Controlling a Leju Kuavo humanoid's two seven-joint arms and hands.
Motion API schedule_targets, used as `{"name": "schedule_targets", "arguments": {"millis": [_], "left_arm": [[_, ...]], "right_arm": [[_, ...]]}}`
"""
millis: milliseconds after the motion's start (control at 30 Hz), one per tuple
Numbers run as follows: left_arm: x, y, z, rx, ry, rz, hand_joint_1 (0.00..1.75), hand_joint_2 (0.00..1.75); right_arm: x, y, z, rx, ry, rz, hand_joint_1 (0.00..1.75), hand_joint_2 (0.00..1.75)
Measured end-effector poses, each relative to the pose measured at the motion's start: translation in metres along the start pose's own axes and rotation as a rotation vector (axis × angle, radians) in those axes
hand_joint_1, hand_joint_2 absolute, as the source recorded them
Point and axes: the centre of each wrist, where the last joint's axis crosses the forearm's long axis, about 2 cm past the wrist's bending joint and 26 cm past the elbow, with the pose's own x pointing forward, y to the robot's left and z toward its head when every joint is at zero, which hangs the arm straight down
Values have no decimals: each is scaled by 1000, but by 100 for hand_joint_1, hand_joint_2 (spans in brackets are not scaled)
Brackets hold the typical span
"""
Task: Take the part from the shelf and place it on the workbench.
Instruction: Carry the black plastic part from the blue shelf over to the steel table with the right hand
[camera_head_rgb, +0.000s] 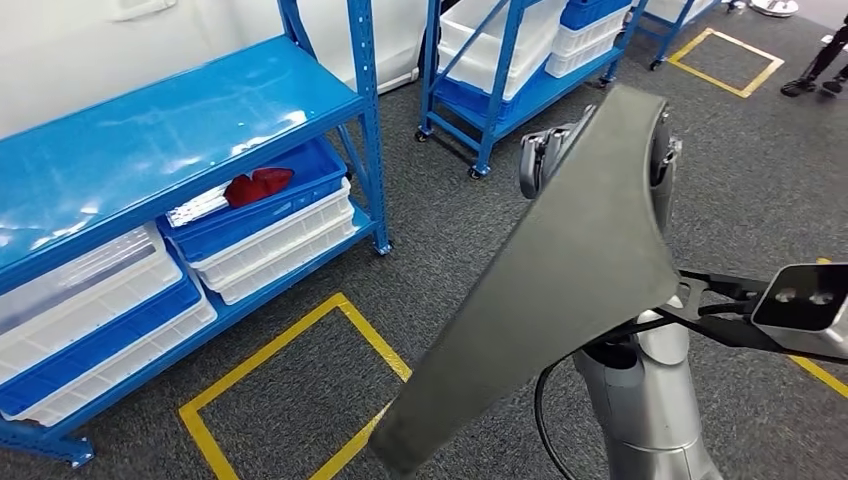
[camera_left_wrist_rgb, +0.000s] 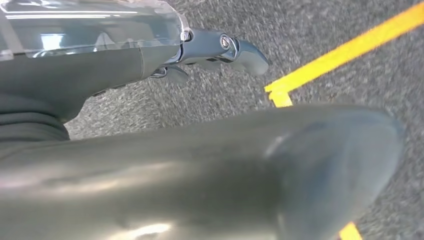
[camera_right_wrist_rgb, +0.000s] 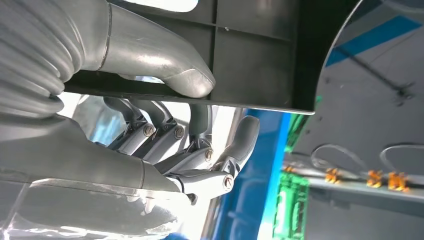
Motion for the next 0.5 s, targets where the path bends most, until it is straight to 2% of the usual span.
{"name": "schedule_targets", "arguments": {"millis": [500], "left_arm": [[-2, -7, 1, -1, -2, 25, 0, 0]], "right_arm": [[-11, -7, -12, -8, -3, -20, 175, 175]]}}
